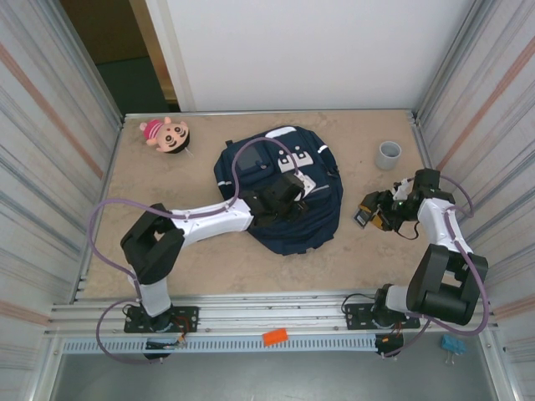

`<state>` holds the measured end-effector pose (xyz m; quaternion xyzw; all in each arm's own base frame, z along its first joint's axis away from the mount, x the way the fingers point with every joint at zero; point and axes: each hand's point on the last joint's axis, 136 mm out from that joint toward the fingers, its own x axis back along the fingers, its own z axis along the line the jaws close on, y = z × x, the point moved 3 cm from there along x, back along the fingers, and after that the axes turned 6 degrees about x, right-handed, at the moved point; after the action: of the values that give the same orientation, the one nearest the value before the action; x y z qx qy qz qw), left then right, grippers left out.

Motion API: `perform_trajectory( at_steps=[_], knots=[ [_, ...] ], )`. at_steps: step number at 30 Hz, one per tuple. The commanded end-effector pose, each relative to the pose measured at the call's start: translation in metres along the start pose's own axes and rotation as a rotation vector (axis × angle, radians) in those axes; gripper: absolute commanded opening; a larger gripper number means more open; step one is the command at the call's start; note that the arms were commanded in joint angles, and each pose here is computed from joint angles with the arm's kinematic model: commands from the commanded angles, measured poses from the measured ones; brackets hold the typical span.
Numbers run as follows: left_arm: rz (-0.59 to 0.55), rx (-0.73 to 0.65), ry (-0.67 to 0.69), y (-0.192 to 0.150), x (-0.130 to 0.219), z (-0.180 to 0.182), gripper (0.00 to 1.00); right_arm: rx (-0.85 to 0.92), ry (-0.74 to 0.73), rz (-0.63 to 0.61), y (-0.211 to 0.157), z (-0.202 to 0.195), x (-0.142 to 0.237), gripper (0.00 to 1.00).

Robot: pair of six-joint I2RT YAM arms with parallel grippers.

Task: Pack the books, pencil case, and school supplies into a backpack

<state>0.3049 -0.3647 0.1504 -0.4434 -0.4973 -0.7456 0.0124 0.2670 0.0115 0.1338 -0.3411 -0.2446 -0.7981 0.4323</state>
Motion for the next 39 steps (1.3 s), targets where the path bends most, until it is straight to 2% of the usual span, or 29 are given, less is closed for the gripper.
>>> perform_trajectory(
  at_steps=[1, 2, 5, 9, 12, 15, 17, 21, 31, 34, 39],
  knots=[
    [-0.041, 0.049, 0.049, 0.009, 0.008, 0.018, 0.46, 0.007, 0.054, -0.004, -0.003, 0.015, 0.002, 0.45],
    [-0.038, 0.049, 0.040, 0.009, 0.008, 0.017, 0.41, 0.009, 0.062, -0.003, -0.003, 0.018, 0.002, 0.45],
    [-0.049, 0.059, 0.005, 0.013, 0.012, 0.014, 0.18, 0.016, 0.095, 0.003, -0.006, 0.029, 0.000, 0.45],
    [-0.126, 0.111, -0.119, 0.036, 0.039, 0.002, 0.05, 0.019, 0.135, 0.018, -0.014, 0.047, -0.004, 0.45],
    [-0.212, 0.157, -0.204, 0.054, 0.061, -0.004, 0.04, 0.013, 0.184, 0.038, -0.025, 0.063, -0.011, 0.45],
    [-0.258, 0.179, -0.231, 0.066, 0.073, -0.002, 0.04, -0.020, 0.268, 0.050, -0.033, 0.081, -0.020, 0.46],
    [-0.267, 0.186, -0.241, 0.070, 0.077, -0.001, 0.04, -0.051, 0.320, 0.065, -0.036, 0.093, -0.028, 0.47],
    [-0.288, 0.209, -0.274, 0.078, 0.083, 0.000, 0.04, -0.054, 0.306, 0.103, -0.045, 0.114, -0.048, 0.48],
    [-0.311, 0.240, -0.295, 0.082, 0.088, 0.001, 0.04, -0.176, 0.386, 0.101, -0.046, 0.148, -0.076, 0.51],
    [-0.297, 0.258, -0.271, 0.078, 0.086, 0.008, 0.04, -0.176, 0.379, 0.104, -0.048, 0.149, -0.071, 0.50],
    [-0.289, 0.299, -0.291, 0.075, 0.092, 0.008, 0.03, -0.160, 0.299, 0.079, -0.049, 0.124, -0.046, 0.50]
  ],
)
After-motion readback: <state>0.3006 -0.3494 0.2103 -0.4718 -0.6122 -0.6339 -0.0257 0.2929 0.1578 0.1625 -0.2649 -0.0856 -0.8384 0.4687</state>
